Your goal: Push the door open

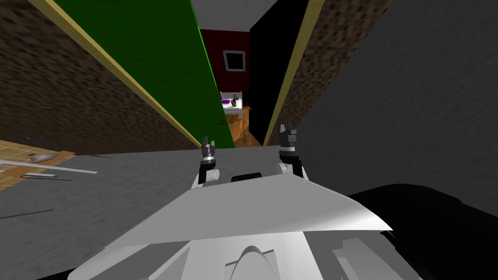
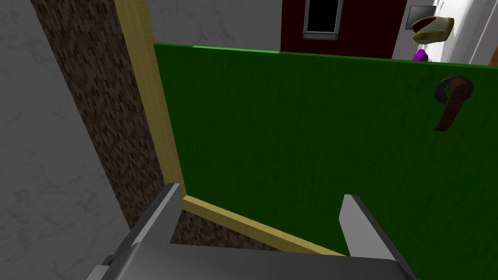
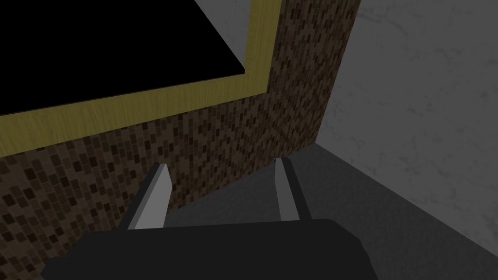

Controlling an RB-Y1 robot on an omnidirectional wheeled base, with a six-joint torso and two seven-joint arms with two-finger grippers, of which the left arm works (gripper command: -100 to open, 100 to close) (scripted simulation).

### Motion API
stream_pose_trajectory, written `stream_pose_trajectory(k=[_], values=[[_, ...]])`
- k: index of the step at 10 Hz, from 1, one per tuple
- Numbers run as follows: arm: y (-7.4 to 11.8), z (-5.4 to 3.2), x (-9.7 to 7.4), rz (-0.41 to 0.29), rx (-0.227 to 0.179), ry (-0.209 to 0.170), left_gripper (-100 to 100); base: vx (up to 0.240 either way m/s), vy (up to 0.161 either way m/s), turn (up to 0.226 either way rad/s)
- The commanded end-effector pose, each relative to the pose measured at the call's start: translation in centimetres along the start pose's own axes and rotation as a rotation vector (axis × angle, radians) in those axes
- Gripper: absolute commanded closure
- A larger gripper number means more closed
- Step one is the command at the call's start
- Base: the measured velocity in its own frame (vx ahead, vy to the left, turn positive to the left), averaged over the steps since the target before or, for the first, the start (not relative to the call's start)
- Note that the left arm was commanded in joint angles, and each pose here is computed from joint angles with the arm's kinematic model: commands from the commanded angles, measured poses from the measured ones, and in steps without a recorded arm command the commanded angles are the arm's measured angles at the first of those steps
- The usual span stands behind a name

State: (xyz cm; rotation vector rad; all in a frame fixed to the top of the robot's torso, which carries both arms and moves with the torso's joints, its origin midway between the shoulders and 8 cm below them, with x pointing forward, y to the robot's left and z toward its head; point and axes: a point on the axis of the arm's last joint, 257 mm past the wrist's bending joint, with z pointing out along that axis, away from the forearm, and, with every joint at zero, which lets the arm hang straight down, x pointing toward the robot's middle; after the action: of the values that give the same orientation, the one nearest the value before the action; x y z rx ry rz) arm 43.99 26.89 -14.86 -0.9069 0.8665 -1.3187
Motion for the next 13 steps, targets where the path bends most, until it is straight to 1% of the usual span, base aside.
stream_pose_trajectory(k=[1,5,6,7,12,13], values=[[1.0,-0.14,0.0,0.000,-0.014,0.003,-100,0.048,0.037,-0.024],[4.2,-0.24,-0.1,-0.001,-0.056,0.010,-100,0.086,0.041,-0.031],[4.8,-0.21,-0.1,-0.001,-0.063,0.012,-100,0.099,0.030,-0.035],[5.0,-0.28,-0.1,-0.001,-0.067,0.011,-100,0.068,0.022,-0.012],[8.7,-0.58,-0.3,-0.002,-0.120,0.016,-100,0.087,0.040,-0.032],[8.7,-0.58,-0.3,-0.002,-0.120,0.016,-100,0.063,0.035,-0.008]])
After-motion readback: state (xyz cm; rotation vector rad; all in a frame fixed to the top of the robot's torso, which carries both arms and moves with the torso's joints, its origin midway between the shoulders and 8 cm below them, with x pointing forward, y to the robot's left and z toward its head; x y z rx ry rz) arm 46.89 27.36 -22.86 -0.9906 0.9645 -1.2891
